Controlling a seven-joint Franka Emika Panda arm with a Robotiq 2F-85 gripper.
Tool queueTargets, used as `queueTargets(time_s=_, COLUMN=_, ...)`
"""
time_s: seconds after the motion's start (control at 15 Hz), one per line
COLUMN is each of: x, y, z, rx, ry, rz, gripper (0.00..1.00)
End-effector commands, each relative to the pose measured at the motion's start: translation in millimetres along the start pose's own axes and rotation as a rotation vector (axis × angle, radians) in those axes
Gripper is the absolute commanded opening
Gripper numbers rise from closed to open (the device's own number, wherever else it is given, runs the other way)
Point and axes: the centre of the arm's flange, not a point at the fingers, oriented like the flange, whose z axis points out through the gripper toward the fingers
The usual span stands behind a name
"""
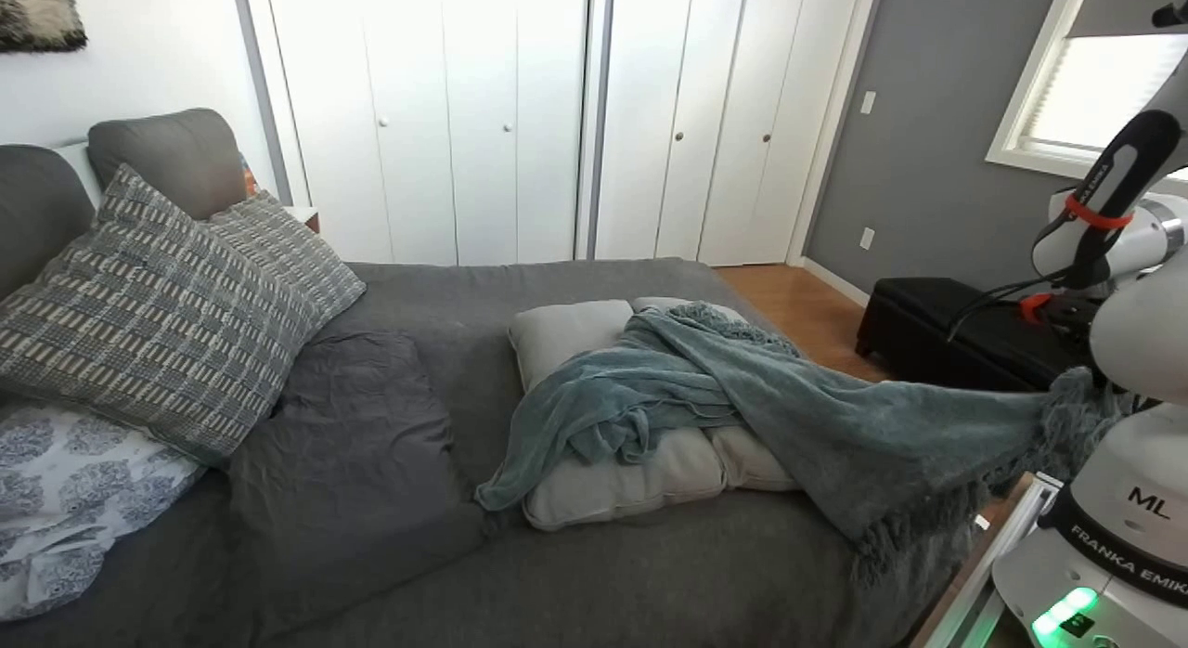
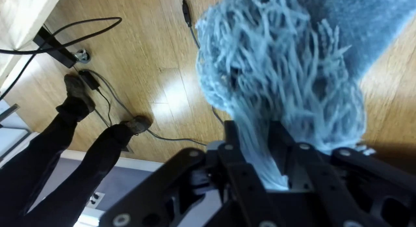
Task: Pull on the blanket
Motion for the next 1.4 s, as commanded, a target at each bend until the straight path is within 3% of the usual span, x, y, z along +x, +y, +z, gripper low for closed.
queueTargets(time_s=0.0, x=-25, y=-7, z=-27, rx=0.132, ry=-0.028, rz=-0.053, gripper=0.63)
queueTargets(time_s=0.13, x=-53, y=-11, z=-53, rx=0.193, ry=-0.097, rz=-0.079, gripper=0.77)
queueTargets(time_s=0.33, x=-108, y=-9, z=-90, rx=0.198, ry=-0.252, rz=-0.081, gripper=0.97)
queueTargets(time_s=0.4, x=-127, y=-7, z=-104, rx=0.223, ry=-0.290, rz=-0.084, gripper=1.00)
queueTargets(time_s=0.8, x=-209, y=-2, z=-191, rx=0.293, ry=-0.480, rz=0.001, gripper=1.00)
queueTargets(time_s=1.0, x=-243, y=-3, z=-223, rx=0.207, ry=-0.565, rz=0.093, gripper=1.00)
queueTargets(time_s=1.13, x=-269, y=-4, z=-239, rx=0.187, ry=-0.599, rz=0.111, gripper=1.00)
queueTargets(time_s=1.2, x=-282, y=-2, z=-246, rx=0.217, ry=-0.600, rz=0.036, gripper=1.00)
queueTargets(time_s=1.27, x=-265, y=-5, z=-229, rx=0.208, ry=-0.566, rz=0.054, gripper=1.00)
queueTargets(time_s=1.33, x=-276, y=-5, z=-235, rx=0.214, ry=-0.571, rz=0.035, gripper=1.00)
